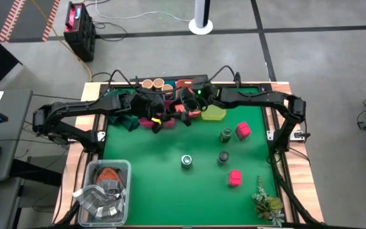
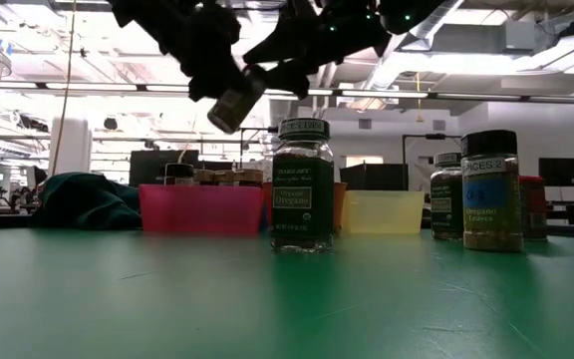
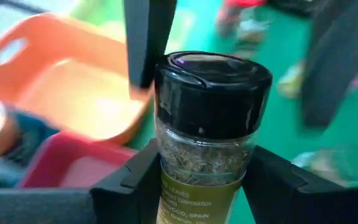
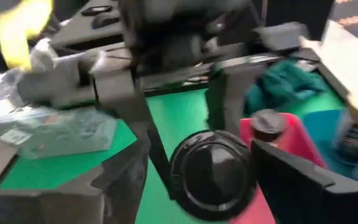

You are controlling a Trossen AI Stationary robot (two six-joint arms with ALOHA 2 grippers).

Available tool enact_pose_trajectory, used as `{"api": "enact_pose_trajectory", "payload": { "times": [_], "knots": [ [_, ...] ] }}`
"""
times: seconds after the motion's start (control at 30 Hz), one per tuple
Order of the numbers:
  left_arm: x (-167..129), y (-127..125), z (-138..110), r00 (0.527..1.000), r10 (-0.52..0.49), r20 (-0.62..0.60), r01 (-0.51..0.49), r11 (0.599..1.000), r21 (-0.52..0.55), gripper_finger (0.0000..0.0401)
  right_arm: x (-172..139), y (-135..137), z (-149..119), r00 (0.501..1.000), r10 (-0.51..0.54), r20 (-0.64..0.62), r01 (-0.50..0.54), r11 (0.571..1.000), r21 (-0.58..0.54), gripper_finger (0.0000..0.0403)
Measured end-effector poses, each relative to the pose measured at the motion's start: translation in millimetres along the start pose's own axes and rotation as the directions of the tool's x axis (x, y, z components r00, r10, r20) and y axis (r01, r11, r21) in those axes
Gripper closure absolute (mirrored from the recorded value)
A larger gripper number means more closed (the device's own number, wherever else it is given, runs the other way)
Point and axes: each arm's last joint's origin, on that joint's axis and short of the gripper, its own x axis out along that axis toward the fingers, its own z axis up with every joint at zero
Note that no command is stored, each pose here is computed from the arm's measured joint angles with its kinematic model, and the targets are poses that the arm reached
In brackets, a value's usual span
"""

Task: Sort spices by type
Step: Put the top black seasoning bottle into the red bin

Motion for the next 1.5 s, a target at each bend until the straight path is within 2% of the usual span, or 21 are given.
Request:
{"api": "enact_pose_trajectory", "payload": {
  "times": [0.13,0.33,0.47,0.57,0.77,0.83,0.97,1.03,1.13,1.23,1.43,1.5],
  "knots": [
    [10,12,-13,0.991,0.132,0.023,-0.131,0.991,-0.034,0.0221,-13,-15,14,0.998,-0.047,-0.040,0.049,0.998,0.035,0.0074],
    [26,22,-35,0.956,0.227,0.185,-0.191,0.963,-0.190,0.0221,-34,-23,20,0.985,-0.122,-0.119,0.131,0.989,0.068,0.0072],
    [30,21,-45,0.918,0.303,0.257,-0.241,0.939,-0.245,0.0221,-59,-20,27,0.975,-0.169,-0.147,0.179,0.982,0.057,0.0077],
    [30,16,-48,0.885,0.370,0.282,-0.302,0.918,-0.258,0.0221,-78,-16,33,0.969,-0.198,-0.146,0.208,0.977,0.056,0.0078],
    [34,1,-52,0.786,0.500,0.363,-0.385,0.856,-0.346,0.0221,-114,-9,49,0.969,-0.235,-0.076,0.240,0.970,0.050,0.0078],
    [40,-5,-57,0.771,0.536,0.344,-0.419,0.834,-0.360,0.0221,-121,-9,51,0.962,-0.262,-0.070,0.266,0.963,0.051,0.0078],
    [57,-19,-63,0.741,0.566,0.361,-0.417,0.810,-0.413,0.0221,-130,-12,51,0.956,-0.284,-0.079,0.289,0.955,0.061,0.0078],
    [62,-26,-65,0.707,0.611,0.356,-0.457,0.779,-0.429,0.0221,-133,-12,50,0.953,-0.287,-0.098,0.294,0.953,0.068,0.0078],
    [65,-32,-65,0.624,0.708,0.331,-0.545,0.698,-0.464,0.0221,-135,-10,47,0.951,-0.281,-0.128,0.292,0.954,0.073,0.0078],
    [65,-37,-64,0.565,0.759,0.323,-0.591,0.646,-0.483,0.0221,-138,-7,46,0.949,-0.278,-0.146,0.291,0.954,0.075,0.0079],
    [80,-49,-66,0.533,0.788,0.306,-0.568,0.602,-0.561,0.0221,-139,-5,44,0.947,-0.272,-0.170,0.286,0.956,0.063,0.0079],
    [86,-54,-68,0.522,0.802,0.292,-0.589,0.586,-0.556,0.0221,-140,-3,43,0.946,-0.270,-0.178,0.284,0.957,0.058,0.0079]
  ]
}}
